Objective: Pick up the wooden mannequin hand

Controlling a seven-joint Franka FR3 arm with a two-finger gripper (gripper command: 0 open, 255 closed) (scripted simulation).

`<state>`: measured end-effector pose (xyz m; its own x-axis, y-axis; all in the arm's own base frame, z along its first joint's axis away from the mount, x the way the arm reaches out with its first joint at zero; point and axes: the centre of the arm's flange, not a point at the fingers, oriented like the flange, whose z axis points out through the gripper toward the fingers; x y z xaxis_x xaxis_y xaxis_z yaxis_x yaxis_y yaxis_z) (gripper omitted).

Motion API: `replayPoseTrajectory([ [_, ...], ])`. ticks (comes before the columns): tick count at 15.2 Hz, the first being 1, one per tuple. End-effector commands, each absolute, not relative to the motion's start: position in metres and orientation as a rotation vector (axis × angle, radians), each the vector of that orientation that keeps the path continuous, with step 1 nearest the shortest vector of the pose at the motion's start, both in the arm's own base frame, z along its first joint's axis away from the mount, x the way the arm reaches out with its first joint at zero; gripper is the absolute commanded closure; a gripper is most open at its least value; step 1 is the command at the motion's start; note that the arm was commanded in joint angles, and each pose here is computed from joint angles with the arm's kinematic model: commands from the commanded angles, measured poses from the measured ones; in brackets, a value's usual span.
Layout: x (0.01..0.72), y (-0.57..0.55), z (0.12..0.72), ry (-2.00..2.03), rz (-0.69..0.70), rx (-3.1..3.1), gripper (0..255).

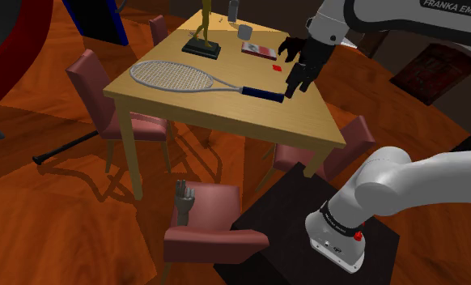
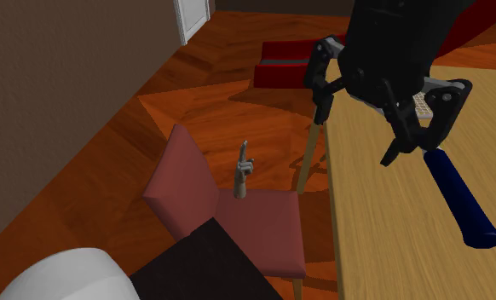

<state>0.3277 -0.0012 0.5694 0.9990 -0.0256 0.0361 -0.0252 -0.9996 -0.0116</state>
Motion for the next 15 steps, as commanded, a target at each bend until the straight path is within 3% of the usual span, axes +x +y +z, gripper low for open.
replayPoseTrajectory([
  [1, 0.328, -0.001, 0.569, 0.04, -0.057, -3.13, 0],
  [15, 0.369, 0.12, 0.437, -0.414, -0.183, -3.133, 0],
])
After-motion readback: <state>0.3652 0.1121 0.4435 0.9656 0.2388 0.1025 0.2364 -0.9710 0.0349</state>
